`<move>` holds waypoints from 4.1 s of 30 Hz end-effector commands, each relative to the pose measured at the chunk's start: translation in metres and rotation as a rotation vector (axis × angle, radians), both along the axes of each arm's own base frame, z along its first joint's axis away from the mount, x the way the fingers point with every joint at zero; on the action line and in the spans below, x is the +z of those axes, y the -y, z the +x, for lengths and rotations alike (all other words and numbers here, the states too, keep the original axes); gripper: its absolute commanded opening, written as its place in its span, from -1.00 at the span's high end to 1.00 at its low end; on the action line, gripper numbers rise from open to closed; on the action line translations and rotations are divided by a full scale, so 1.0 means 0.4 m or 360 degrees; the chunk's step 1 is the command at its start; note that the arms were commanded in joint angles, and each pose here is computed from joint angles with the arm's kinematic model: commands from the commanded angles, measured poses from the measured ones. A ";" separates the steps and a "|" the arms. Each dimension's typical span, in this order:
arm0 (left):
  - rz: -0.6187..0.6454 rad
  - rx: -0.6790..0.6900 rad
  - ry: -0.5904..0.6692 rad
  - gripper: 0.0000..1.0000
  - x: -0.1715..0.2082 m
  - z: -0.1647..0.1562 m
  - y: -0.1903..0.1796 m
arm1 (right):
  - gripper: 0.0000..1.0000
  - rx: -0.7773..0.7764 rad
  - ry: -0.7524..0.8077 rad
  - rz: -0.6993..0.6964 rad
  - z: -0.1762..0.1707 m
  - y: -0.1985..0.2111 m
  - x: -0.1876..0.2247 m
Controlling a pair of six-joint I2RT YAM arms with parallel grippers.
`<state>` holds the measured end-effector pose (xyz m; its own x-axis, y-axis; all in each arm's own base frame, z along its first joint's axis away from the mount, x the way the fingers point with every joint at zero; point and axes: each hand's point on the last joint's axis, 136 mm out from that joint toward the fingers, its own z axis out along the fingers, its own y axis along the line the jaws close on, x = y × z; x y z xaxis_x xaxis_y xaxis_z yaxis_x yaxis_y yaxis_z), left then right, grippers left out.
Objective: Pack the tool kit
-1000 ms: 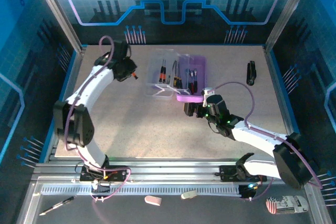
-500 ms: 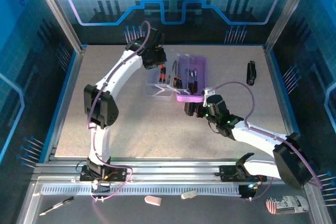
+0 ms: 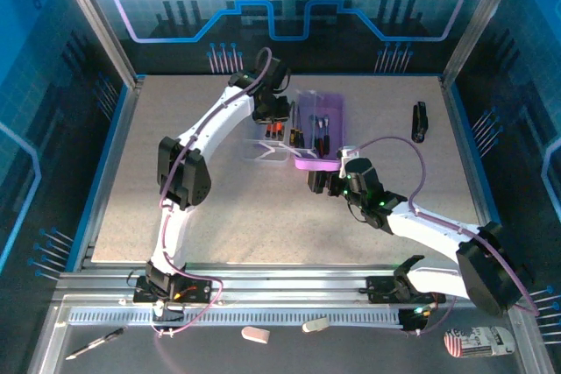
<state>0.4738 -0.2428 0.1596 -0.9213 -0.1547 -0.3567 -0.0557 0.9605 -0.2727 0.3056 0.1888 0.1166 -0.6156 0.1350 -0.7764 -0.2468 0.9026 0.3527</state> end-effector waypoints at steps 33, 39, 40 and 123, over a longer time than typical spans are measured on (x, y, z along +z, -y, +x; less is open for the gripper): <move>-0.0181 0.0115 0.0847 -0.99 0.230 -0.165 -0.156 | -0.99 -0.0286 0.0152 0.0105 0.018 0.110 0.007; -0.0629 0.0594 0.0373 -0.41 -0.032 -0.221 -0.300 | -0.52 -0.0341 0.0035 0.0128 0.054 0.159 0.001; -0.0709 0.0632 0.0290 -0.23 -0.062 -0.218 -0.313 | -0.45 -0.0326 -0.0041 0.0093 0.063 0.165 -0.007; 0.0382 -0.0127 0.0278 1.00 0.159 -0.279 -0.282 | 0.09 0.0081 -0.0564 0.0331 0.169 -0.001 -0.189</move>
